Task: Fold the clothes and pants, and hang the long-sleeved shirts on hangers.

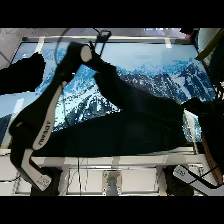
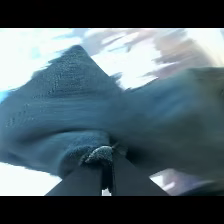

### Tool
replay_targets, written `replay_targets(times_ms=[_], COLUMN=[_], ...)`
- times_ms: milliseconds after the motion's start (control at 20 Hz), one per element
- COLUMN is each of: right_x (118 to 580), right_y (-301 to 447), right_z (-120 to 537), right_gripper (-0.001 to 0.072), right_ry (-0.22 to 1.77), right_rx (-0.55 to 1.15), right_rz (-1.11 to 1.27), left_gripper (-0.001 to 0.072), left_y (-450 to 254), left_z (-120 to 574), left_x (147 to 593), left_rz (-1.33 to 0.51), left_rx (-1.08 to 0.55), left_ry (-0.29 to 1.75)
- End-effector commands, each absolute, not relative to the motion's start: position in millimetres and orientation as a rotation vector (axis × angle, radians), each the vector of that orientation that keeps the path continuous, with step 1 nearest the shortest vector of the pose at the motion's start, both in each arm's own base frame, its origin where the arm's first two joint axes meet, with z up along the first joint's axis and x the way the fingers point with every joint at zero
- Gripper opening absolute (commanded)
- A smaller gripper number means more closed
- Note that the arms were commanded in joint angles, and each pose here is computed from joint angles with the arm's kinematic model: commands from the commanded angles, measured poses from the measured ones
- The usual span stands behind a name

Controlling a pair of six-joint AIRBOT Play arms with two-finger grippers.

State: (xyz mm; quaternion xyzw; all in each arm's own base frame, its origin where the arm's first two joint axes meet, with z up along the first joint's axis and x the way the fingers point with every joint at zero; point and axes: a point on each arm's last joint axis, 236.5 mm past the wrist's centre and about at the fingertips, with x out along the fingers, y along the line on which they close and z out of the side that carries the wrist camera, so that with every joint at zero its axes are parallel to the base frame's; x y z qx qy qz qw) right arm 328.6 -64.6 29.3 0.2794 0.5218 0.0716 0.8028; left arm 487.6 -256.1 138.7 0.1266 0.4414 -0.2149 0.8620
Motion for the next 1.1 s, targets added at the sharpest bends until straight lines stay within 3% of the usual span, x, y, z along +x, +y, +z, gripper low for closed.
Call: replay_targets(times_ms=[0,200,350,400,450,500,700,850,900,1050], right_x=[329,335,354,362,369,375,395,417,429,473], right_y=[-34,6,19,20,22,25,50,74,83,109], right_z=[40,42,43,44,46,47,34,5,1,-13], right_gripper=[0.0444,0.0444,0.0444,0.0444,0.0445,0.0446,0.0446,0.0467,0.0505,0.0513], right_ry=[1.125,1.146,1.094,1.067,1.041,1.023,1.004,1.104,1.134,1.195], right_rx=[0.608,0.53,0.479,0.48,0.475,0.461,0.415,0.455,0.465,0.452], right_rz=[0.249,0.343,0.343,0.323,0.309,0.308,0.33,0.391,0.43,0.52], left_gripper=[0.002,0.0021,0.0038,0.0186,0.0535,0.0707,0.07,0.07,0.0699,0.0699], left_y=[-94,-17,-12,-24,-34,-43,-54,-8,11,80], left_z=[211,187,138,124,116,114,158,194,200,205], left_x=[451,402,411,421,432,444,472,452,443,403], left_rz=[0.065,0.243,0.227,0.174,0.137,0.113,0.096,0.226,0.268,0.443], left_rx=[0.5,0.462,0.4,0.39,0.385,0.402,0.432,0.439,0.416,0.278], left_ry=[0.977,1.224,1.308,1.298,1.28,1.239,1.012,0.988,1.001,1.091])
